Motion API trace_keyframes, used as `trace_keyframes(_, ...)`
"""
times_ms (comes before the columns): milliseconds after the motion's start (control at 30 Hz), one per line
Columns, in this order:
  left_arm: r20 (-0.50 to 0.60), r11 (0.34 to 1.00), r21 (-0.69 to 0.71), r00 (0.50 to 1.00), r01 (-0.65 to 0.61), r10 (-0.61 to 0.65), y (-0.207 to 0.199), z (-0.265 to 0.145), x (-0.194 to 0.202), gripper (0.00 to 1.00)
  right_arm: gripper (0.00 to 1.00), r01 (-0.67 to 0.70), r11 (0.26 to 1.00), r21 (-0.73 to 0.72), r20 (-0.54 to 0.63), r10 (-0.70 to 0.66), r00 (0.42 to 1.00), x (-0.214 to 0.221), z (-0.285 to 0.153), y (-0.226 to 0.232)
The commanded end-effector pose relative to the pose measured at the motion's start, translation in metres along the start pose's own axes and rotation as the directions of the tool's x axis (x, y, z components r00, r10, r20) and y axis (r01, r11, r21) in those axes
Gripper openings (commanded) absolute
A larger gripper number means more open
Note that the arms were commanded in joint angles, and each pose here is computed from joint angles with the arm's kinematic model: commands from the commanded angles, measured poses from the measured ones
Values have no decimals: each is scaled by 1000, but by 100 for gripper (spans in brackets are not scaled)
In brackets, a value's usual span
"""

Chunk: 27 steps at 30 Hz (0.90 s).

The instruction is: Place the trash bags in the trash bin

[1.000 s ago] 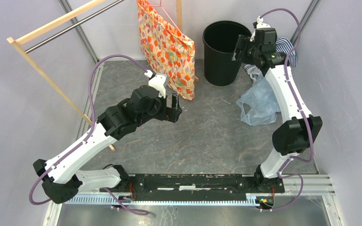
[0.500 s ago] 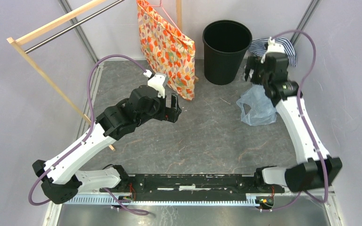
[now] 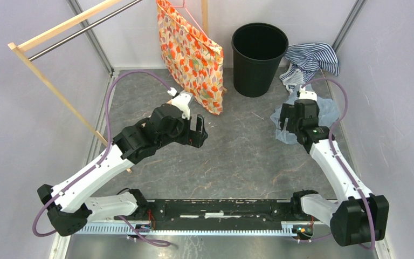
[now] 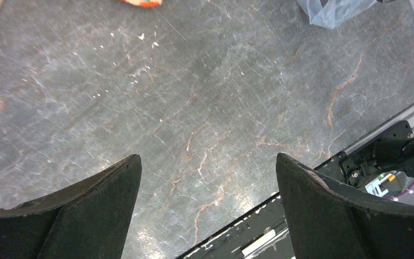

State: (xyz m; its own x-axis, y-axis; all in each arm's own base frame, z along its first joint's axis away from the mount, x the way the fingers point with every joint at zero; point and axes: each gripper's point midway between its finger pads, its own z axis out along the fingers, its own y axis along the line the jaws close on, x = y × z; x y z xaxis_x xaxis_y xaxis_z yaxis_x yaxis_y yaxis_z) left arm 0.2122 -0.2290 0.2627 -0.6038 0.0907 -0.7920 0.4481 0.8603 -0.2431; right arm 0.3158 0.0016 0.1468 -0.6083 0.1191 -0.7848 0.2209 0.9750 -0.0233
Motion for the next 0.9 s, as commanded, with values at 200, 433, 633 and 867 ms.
trace_keyframes(200,-4,994,73,996,86,-86,-8,0,18,100,80,10,996,91,44,-14,999,6,57,-2)
trace_keyframes(433,-22,991,77,993,113,-112,-6,3,31,100,42,7,1000,-4,-28,-7,1000,27,74,25)
trace_keyframes(633,-20,992,28,992,126,-126,2,15,37,100,2,19,977,-213,-71,-35,997,41,49,82)
trace_keyframes(867,-48,974,12,973,225,-224,9,37,49,98,0,59,847,-529,-40,-94,995,47,-22,165)
